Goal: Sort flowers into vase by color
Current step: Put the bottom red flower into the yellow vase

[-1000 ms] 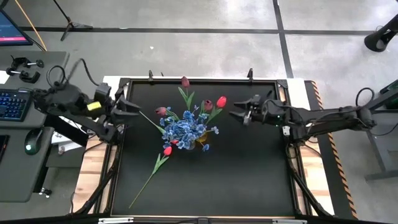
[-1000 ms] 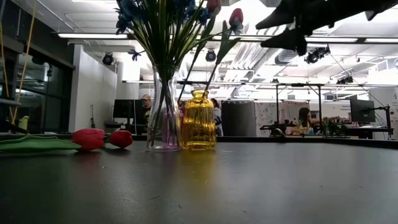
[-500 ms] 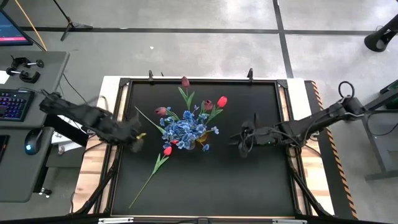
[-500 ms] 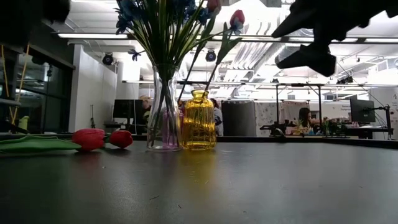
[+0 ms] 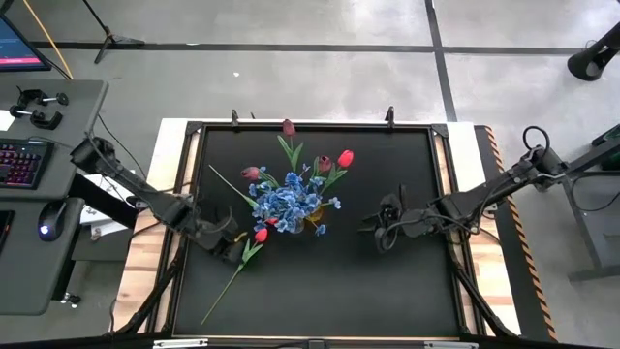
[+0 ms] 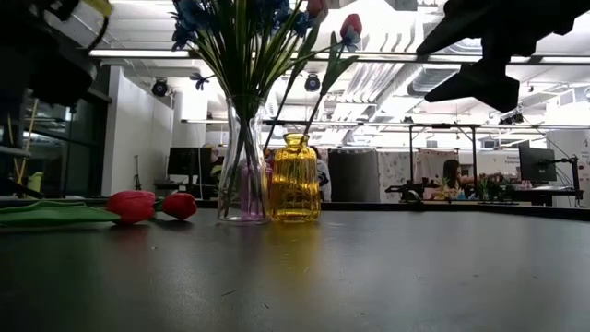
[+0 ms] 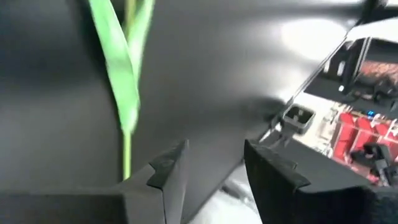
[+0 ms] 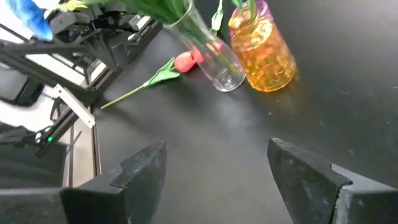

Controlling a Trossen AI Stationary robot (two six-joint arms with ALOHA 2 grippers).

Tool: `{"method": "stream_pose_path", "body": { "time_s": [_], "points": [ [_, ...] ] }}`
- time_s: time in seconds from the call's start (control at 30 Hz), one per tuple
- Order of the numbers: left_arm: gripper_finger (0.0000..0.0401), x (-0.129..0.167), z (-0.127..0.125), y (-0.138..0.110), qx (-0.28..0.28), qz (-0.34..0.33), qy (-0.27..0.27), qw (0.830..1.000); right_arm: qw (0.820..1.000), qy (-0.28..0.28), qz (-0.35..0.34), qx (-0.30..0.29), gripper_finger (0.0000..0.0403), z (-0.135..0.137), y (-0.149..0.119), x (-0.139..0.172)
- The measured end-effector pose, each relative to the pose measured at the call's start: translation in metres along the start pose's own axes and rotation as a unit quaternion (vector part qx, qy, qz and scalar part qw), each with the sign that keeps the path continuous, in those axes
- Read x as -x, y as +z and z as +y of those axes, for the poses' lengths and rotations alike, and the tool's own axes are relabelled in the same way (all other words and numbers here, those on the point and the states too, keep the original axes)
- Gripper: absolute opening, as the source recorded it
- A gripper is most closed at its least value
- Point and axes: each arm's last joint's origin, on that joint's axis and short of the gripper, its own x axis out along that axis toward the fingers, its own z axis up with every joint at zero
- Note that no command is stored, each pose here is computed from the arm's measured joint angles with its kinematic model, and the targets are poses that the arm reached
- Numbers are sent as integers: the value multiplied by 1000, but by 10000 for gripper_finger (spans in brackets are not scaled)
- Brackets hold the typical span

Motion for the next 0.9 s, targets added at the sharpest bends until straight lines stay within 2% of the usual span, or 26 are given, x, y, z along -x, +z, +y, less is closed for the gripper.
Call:
{"method": "stream_pose_path", "body": {
  "time_s": [0.07, 0.13, 0.23, 0.33, 0.53, 0.73, 0.9],
  "points": [
    [132, -3, -4, -9, 5, 13, 15, 1000, 1000, 4, 6, 7, 265, 0, 0, 0],
    [124, -7, -5, -16, 24, 15, 51, 998, 1000, 8, 12, 10, 265, 0, -1, 0],
    [115, -13, -4, -23, 51, -13, 112, 992, 1000, 8, 13, 12, 265, 0, -1, 0],
    [110, -25, -3, -26, 58, -47, 155, 985, 999, 9, 13, 30, 265, 0, -1, 0],
    [109, -53, 11, -26, 65, -72, 229, 968, 997, 10, 13, 76, 265, 0, -1, 0],
    [109, -61, 0, -29, 71, -83, 234, 966, 995, 15, 22, 91, 265, 0, -2, 0],
    [109, -53, -20, -26, 37, -110, 220, 968, 995, 15, 22, 91, 265, 0, -2, 0]
  ]
}}
